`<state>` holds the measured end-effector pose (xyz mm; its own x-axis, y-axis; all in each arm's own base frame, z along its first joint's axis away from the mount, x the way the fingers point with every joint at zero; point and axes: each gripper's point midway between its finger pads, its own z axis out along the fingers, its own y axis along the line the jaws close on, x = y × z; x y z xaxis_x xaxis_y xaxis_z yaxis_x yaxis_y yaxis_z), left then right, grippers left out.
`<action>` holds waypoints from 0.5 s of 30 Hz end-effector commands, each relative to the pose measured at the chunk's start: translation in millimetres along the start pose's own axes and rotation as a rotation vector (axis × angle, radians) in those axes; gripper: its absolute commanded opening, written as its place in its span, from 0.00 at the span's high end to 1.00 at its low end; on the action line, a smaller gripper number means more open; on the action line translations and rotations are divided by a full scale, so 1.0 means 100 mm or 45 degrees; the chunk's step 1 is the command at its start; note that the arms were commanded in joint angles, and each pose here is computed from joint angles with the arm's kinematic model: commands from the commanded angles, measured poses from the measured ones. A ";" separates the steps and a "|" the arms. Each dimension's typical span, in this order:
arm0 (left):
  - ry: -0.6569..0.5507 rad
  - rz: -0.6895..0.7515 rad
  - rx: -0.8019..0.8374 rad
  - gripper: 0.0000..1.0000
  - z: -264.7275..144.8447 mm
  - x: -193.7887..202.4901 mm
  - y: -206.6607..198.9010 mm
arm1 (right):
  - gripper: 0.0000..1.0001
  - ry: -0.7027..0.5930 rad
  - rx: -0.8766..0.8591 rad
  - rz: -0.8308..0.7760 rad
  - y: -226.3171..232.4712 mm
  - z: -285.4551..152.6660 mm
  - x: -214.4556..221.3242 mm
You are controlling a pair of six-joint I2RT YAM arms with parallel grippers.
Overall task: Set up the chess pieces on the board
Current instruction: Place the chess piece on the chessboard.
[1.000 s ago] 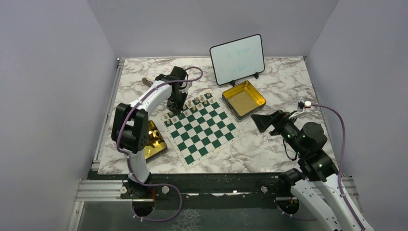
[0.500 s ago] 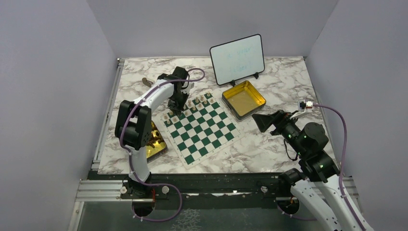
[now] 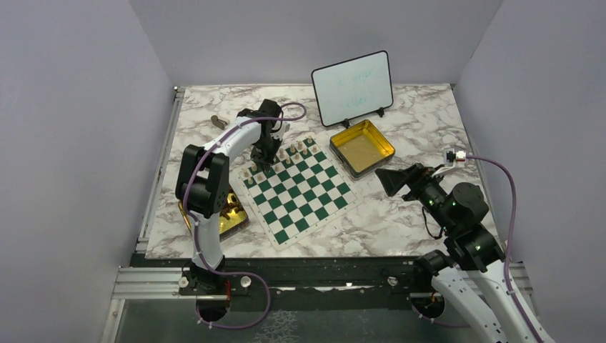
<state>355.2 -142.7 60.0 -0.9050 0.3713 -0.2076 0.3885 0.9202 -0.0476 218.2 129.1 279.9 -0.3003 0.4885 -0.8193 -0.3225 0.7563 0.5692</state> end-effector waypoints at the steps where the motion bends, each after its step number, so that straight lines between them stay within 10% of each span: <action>1: 0.002 0.023 -0.023 1.00 0.01 -0.05 0.06 | 0.00 -0.055 -0.001 -0.003 0.04 -0.03 -0.13; 15: 0.017 0.024 -0.026 1.00 0.09 -0.08 0.07 | 0.00 -0.056 -0.002 0.014 0.04 0.00 -0.12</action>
<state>355.6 -141.6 46.8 -0.9067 0.3845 -0.1735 0.3971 0.9168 -0.0431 218.4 129.3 280.0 -0.3013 0.4915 -0.8171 -0.3211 0.7546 0.5723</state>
